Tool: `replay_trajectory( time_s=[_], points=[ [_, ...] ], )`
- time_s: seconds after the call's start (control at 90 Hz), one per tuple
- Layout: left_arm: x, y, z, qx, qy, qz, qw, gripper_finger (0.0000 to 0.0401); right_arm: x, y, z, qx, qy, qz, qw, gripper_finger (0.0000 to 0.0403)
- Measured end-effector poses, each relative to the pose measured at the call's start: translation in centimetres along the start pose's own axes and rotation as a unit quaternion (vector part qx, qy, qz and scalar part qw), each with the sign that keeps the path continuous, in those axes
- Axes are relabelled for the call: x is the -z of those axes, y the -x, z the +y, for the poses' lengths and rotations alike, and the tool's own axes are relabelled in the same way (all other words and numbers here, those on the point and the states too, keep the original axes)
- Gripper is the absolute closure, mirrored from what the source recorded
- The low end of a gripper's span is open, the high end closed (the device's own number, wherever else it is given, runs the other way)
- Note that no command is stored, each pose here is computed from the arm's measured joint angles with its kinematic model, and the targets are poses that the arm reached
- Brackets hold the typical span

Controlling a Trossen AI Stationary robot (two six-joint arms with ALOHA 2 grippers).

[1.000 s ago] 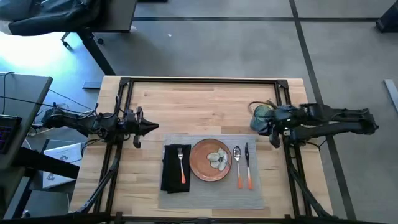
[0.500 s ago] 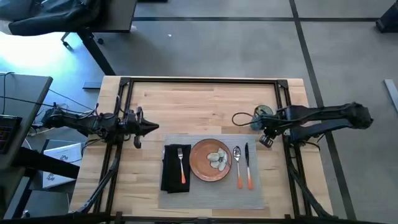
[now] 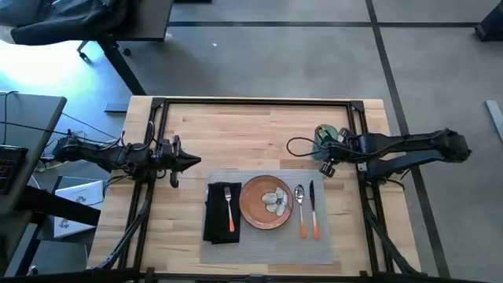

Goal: Set table place
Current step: Adjust the blue cup, then return to Home Position

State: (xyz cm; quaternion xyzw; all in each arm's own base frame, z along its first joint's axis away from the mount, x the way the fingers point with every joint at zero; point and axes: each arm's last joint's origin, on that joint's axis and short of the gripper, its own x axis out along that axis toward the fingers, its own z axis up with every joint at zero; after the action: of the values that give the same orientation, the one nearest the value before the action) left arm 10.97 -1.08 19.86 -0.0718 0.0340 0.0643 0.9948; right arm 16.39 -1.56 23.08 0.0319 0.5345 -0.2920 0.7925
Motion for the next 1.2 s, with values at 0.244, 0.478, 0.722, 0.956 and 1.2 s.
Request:
replay_trajectory(
  time_s=[0.244,0.478,0.722,0.956,1.2],
  points=[
    [0.0,0.0,0.0,0.002,0.0,0.001,1.0,0.0401,-0.6,1.2,0.9,-0.129,-0.004,-0.05,0.99,0.0382],
    [0.0,0.0,0.0,0.003,0.0,0.002,1.0,0.0401,-0.3,4.3,1.5,-0.205,0.014,-0.178,0.962,0.0382],
    [0.1,0.0,-0.2,0.039,-0.001,0.01,0.999,0.0401,1.9,2.8,2.9,-0.295,0.004,-0.319,0.901,0.0382],
    [0.1,0.0,-0.2,0.037,0.0,0.009,0.999,0.0401,4.9,0.0,2.4,-0.357,0.012,-0.398,0.845,0.0382],
    [0.1,0.0,-0.2,0.033,0.005,0.007,0.999,0.0401,6.7,-1.7,1.1,-0.339,-0.012,-0.435,0.834,0.0382]
  ],
)
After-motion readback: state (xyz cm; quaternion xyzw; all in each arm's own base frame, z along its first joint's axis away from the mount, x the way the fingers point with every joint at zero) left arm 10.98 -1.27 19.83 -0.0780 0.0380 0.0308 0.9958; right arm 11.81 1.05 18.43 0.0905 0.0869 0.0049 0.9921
